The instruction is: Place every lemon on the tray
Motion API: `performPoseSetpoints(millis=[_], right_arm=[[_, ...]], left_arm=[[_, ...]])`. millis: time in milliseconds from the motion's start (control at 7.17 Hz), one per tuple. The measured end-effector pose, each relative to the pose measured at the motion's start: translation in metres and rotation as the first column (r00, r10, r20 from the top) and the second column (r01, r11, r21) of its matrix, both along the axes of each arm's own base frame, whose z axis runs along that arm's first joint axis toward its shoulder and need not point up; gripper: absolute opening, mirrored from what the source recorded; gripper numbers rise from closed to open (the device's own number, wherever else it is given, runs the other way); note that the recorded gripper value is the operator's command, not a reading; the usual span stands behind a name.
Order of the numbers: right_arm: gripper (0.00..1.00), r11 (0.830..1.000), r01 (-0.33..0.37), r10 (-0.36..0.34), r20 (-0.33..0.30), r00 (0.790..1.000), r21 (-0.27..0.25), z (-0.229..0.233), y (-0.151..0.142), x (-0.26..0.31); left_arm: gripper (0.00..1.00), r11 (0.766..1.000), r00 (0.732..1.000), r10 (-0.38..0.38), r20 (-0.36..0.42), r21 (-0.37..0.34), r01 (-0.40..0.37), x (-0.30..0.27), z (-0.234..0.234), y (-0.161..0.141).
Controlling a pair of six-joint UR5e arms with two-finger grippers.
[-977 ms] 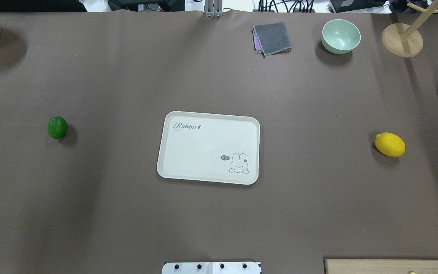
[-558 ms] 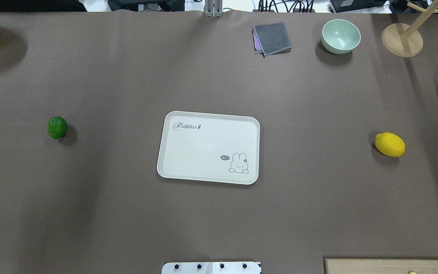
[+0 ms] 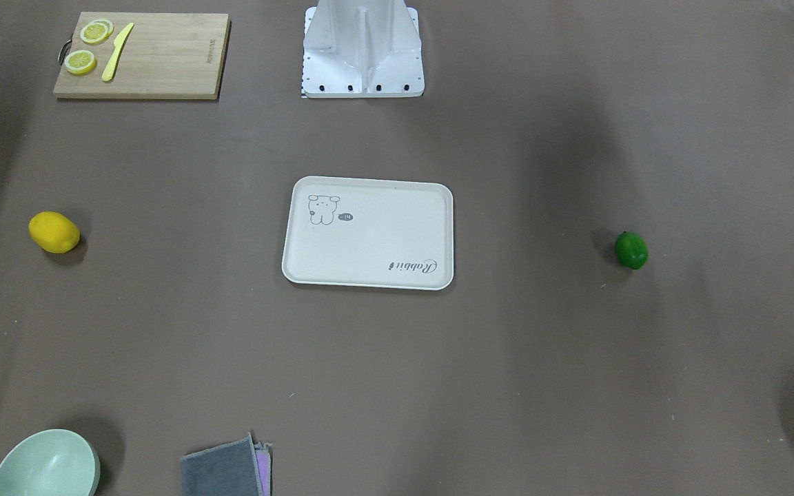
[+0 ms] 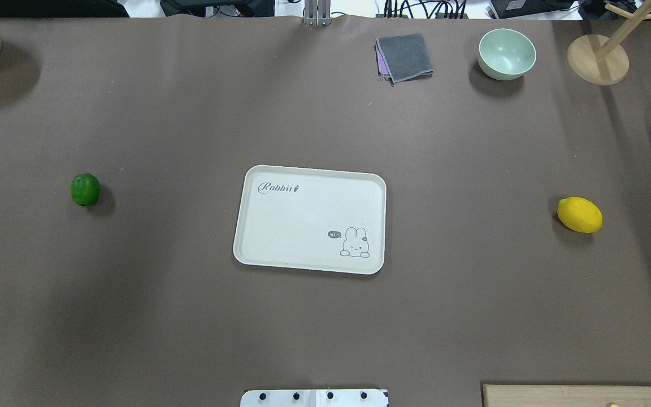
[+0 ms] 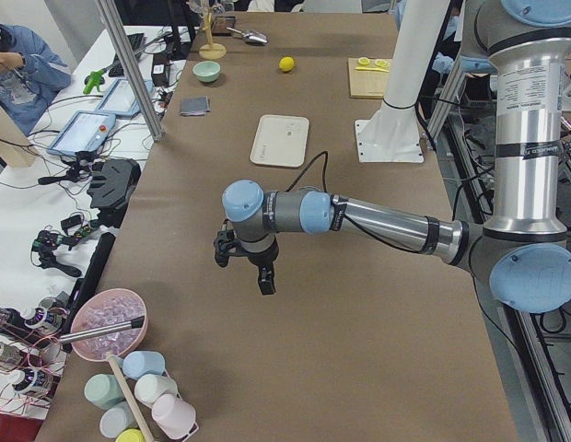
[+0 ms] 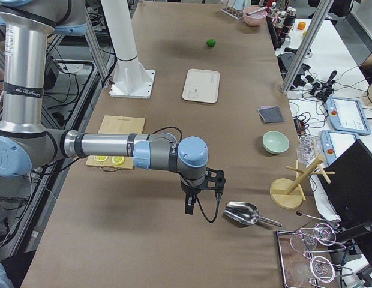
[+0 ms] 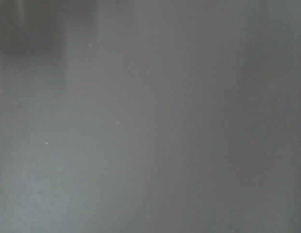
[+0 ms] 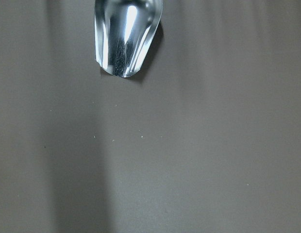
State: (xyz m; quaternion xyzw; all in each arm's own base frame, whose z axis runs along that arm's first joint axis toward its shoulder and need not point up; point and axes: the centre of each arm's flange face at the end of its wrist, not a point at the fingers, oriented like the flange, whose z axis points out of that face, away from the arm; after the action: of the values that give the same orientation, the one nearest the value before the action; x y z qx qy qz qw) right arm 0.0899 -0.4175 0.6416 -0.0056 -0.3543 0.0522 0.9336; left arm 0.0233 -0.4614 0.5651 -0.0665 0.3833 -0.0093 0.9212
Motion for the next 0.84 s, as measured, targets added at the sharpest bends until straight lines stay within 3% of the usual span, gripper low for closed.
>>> performPoseSetpoints(millis=[419, 837], right_arm=[[1.00, 1.000, 0.011, -0.011, -0.004, 1.000, 0.002, 0.001, -0.007, -0.005], [1.00, 1.000, 0.008, -0.008, -0.008, 1.000, 0.027, -0.044, -0.060, -0.046]], left_arm=[[0.97, 0.997, 0.997, -0.076, -0.034, -0.038, 0.075, 0.104, -0.040, -0.002], [0.97, 0.992, 0.994, -0.092, -0.050, -0.093, 0.087, 0.187, -0.073, -0.031]])
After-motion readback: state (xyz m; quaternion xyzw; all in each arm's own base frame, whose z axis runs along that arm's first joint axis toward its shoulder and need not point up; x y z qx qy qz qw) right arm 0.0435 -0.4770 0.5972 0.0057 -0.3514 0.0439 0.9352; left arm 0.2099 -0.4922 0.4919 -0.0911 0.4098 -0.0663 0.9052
